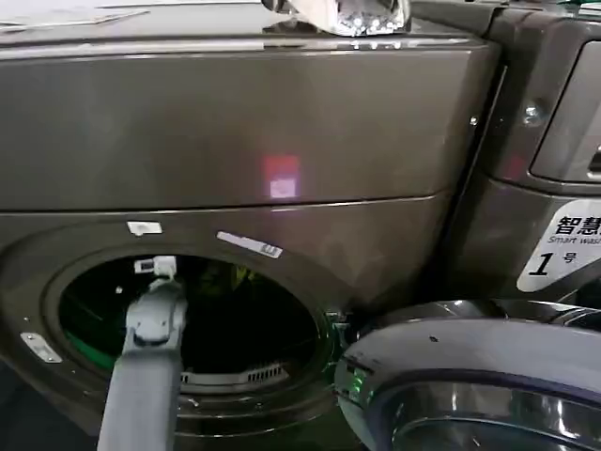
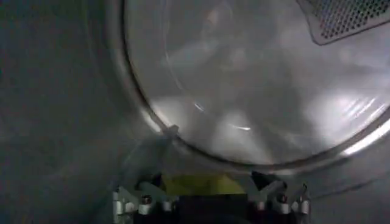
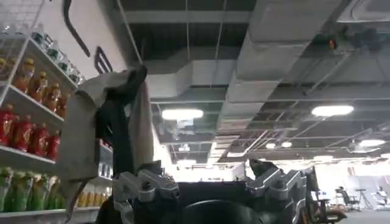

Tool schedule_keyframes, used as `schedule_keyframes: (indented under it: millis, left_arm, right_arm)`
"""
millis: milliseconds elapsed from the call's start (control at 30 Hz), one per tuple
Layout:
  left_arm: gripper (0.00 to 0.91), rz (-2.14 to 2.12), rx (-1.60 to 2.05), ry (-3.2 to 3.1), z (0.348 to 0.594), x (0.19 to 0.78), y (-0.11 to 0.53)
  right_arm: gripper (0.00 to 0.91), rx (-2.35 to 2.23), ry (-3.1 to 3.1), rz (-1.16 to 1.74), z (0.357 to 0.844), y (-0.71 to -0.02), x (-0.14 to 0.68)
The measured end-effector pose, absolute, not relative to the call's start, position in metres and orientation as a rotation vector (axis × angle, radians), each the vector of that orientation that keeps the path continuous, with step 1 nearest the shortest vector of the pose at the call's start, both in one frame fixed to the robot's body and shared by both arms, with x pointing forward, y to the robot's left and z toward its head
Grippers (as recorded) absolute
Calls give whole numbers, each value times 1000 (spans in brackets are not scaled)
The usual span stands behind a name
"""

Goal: Grasp the clothes from the dryer.

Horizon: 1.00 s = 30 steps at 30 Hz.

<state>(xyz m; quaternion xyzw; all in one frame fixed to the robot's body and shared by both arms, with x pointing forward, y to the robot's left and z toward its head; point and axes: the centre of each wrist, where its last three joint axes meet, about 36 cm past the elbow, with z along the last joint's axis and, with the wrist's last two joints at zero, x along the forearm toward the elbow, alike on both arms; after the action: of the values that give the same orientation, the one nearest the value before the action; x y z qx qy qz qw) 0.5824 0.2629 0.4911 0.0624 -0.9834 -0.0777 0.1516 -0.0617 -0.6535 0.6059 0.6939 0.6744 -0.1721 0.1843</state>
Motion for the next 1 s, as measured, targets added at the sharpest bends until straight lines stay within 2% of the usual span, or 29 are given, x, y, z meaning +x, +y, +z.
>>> schedule_keyframes:
  millis: [300, 733, 1000]
  left_arm:
    - [907, -422, 92, -2800, 492, 633, 263]
    - [907, -1332, -364, -2463, 515, 664, 259]
    - [907, -1642, -673, -2041, 525, 677, 254]
  right_arm:
    - [907, 1953, 1899, -486, 609, -653, -63]
    - [907, 1945, 1913, -497, 609, -655, -62]
    - [907, 1943, 1918, -498, 608, -656, -61]
